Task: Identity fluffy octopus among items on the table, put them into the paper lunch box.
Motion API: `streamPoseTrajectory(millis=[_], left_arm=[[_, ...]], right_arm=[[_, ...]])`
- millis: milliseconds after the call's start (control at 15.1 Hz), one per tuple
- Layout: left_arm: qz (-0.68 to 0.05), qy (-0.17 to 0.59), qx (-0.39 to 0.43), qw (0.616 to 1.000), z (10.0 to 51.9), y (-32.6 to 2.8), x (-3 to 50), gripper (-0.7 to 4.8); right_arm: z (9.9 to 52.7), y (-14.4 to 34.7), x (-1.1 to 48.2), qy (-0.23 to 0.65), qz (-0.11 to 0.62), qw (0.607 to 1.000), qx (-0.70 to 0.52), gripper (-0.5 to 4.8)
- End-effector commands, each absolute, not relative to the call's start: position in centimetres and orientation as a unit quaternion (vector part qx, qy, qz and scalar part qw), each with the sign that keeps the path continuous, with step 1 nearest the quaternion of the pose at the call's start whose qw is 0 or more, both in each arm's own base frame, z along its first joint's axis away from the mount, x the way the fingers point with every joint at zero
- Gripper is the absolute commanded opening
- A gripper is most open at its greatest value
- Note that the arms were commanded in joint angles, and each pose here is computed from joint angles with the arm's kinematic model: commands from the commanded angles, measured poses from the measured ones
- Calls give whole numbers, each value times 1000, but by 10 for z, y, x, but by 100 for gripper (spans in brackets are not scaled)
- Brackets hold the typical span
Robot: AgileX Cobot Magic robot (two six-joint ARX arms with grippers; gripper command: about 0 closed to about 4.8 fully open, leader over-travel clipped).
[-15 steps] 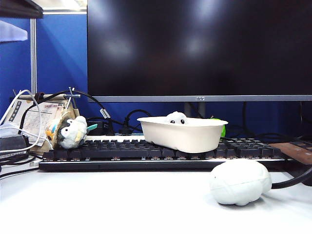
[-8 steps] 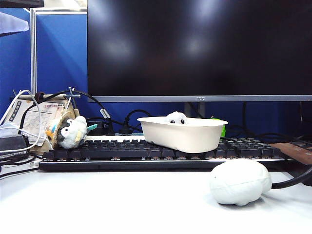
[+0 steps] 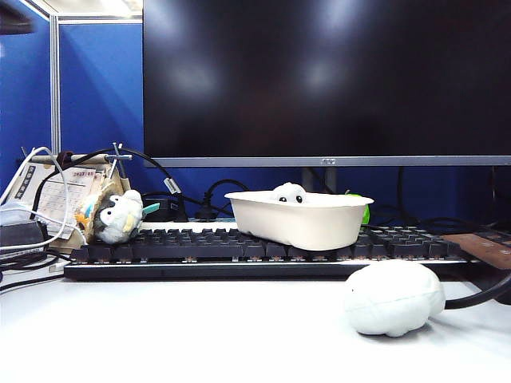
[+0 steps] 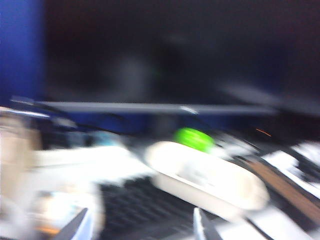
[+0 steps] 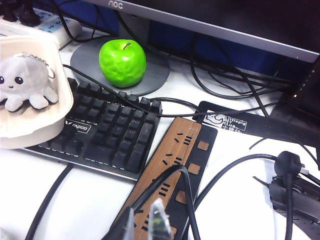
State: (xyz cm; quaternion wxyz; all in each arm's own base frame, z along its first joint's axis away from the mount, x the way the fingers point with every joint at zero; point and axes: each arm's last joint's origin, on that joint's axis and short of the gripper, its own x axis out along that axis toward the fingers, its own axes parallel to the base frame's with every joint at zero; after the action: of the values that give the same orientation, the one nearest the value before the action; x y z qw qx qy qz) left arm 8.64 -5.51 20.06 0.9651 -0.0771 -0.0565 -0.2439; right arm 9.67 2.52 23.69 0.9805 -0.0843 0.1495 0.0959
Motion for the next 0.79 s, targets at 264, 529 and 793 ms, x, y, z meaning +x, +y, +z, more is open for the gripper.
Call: streamPoseTrajectory(millis=[264,529,793], left_arm=[[-132,-127,-85,979,211,-29,85,268],[-87,-107,-77,987,206,-21,87,268],[-42,-55,-64,996,195,-14,90,268]], right_arm=[[239,25,97,142,96,982,-81,53],[239,25,97,143,96,982,-81,53],[239,25,97,143,96,982,-81,53]])
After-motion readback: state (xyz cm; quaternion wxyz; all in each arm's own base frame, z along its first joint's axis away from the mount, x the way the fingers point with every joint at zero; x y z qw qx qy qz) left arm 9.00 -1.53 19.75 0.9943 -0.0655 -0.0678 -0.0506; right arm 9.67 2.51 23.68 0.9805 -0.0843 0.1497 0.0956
